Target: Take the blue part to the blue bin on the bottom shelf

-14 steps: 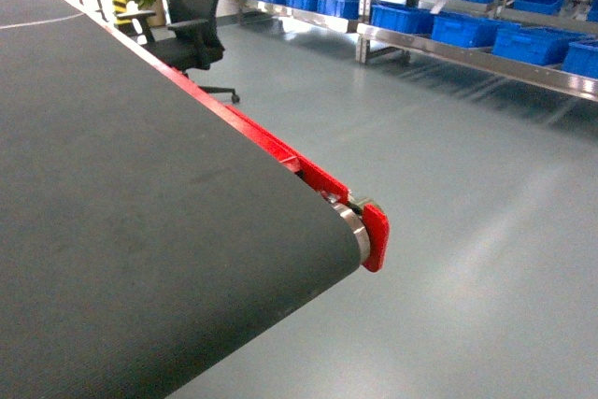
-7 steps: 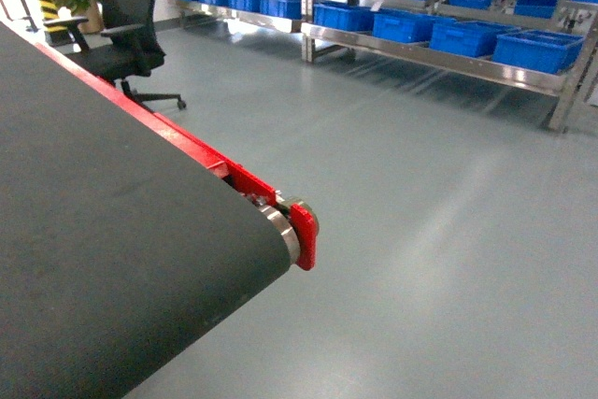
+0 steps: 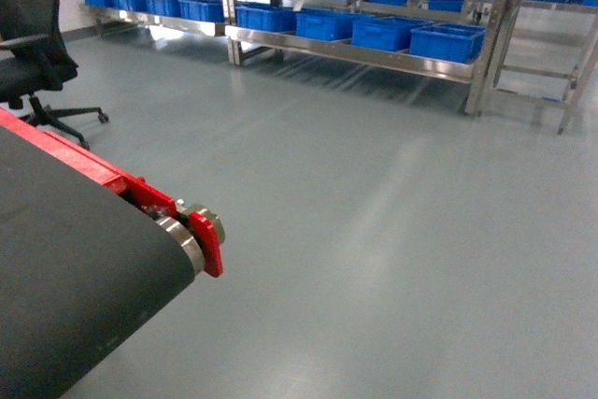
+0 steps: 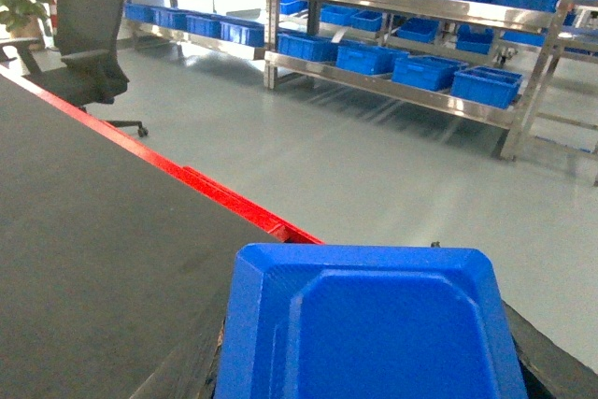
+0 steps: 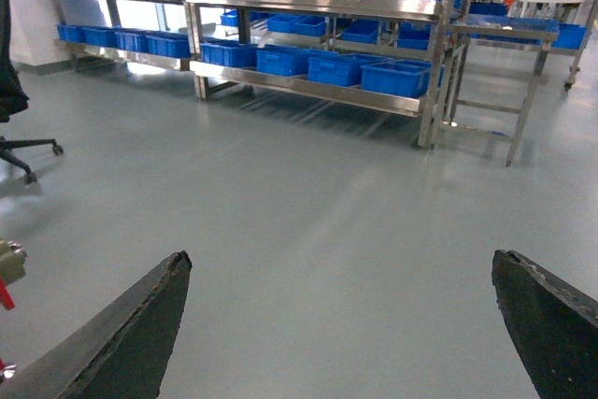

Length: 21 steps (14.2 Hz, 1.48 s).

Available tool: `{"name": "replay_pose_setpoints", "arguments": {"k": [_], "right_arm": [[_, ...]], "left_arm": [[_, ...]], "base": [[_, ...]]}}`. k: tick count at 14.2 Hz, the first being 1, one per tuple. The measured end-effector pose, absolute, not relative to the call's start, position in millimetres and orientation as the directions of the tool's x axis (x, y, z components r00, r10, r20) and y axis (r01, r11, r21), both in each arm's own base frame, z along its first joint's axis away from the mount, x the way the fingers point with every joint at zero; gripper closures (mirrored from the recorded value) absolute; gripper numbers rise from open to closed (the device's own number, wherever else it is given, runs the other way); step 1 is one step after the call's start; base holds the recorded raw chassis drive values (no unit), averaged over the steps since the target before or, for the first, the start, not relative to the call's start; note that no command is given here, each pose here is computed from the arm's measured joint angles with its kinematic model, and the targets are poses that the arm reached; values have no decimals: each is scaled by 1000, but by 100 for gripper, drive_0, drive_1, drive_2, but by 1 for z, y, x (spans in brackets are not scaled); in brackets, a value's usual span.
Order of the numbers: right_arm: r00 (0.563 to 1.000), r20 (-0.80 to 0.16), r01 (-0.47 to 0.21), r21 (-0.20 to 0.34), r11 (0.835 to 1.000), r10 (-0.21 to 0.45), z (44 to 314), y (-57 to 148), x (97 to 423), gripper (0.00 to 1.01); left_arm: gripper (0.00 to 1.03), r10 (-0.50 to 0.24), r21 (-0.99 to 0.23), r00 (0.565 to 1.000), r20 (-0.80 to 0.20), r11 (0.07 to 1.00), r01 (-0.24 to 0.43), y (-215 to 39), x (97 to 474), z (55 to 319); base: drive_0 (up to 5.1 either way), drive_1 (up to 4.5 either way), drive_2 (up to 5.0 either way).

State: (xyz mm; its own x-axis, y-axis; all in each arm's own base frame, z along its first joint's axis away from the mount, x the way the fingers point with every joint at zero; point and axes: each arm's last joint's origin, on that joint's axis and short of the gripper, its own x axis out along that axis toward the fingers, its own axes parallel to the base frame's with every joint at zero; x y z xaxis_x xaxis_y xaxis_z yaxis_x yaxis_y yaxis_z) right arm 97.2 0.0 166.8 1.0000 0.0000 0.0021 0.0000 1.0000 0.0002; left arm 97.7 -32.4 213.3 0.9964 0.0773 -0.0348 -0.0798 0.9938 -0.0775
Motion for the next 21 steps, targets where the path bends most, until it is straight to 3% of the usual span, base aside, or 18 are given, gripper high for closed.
{"name": "replay_pose_setpoints", "arguments": {"k": [21], "right_arm": [[1000,2,0,0,1000,0,167,0,97,3]], "left_arm": [[59,77,-77,996,-35,994,-80,-32,98,213]], "base": [[-159,-159,-159]]}}
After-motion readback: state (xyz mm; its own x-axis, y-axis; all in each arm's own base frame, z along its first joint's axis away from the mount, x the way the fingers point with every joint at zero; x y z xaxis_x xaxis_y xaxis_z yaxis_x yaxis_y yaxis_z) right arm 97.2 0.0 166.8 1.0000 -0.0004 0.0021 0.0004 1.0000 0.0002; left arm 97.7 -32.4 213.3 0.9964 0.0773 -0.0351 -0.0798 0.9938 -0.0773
